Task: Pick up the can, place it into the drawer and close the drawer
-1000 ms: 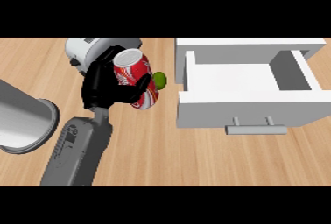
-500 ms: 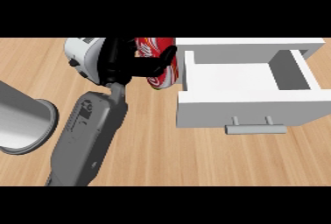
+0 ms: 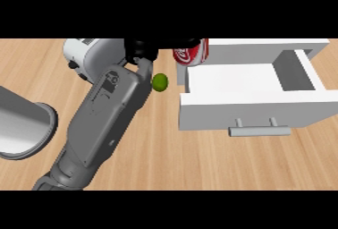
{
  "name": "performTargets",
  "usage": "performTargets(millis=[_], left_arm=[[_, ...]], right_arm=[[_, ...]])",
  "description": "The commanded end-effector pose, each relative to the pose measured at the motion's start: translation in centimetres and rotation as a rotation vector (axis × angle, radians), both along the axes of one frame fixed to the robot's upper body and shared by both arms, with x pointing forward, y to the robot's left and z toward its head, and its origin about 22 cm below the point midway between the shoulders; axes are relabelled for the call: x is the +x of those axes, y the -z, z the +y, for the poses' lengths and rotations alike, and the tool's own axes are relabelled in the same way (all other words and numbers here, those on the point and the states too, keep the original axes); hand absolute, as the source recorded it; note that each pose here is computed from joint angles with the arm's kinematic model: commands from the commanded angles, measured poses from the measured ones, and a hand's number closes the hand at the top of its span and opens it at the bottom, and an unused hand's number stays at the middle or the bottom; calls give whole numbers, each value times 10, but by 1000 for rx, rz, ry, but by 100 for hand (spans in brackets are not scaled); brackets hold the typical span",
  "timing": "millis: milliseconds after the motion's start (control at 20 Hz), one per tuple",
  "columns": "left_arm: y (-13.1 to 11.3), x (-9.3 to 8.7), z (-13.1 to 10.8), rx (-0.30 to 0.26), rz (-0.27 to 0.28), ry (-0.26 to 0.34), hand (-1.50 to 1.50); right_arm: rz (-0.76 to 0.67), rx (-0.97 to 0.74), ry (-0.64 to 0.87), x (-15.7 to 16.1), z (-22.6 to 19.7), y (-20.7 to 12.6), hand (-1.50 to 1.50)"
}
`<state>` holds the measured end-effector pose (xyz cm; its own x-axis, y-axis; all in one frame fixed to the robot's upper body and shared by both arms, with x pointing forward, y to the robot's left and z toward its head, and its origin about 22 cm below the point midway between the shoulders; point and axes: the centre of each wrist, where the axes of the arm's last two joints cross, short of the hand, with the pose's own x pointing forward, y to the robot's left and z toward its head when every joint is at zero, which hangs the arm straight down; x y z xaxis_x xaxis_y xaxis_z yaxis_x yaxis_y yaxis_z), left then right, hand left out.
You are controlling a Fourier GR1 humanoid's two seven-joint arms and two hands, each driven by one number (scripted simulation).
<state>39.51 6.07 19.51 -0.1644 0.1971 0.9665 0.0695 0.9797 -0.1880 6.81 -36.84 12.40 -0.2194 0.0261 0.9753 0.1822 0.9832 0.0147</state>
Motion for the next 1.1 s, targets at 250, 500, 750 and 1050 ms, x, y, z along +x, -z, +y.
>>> performTargets(millis=[250,500,750,1050], left_arm=[[-21,11,-47,46,5,10,150],[-19,25,-50,50,11,7,150],[-17,15,-68,51,36,14,150],[4,21,-69,96,42,-7,150]], right_arm=[[-4,1,-26,14,11,1,-150],[-7,-20,-23,11,3,1,-150],[-9,-4,-44,14,16,-16,-150],[-18,-11,-51,16,5,-4,-150]])
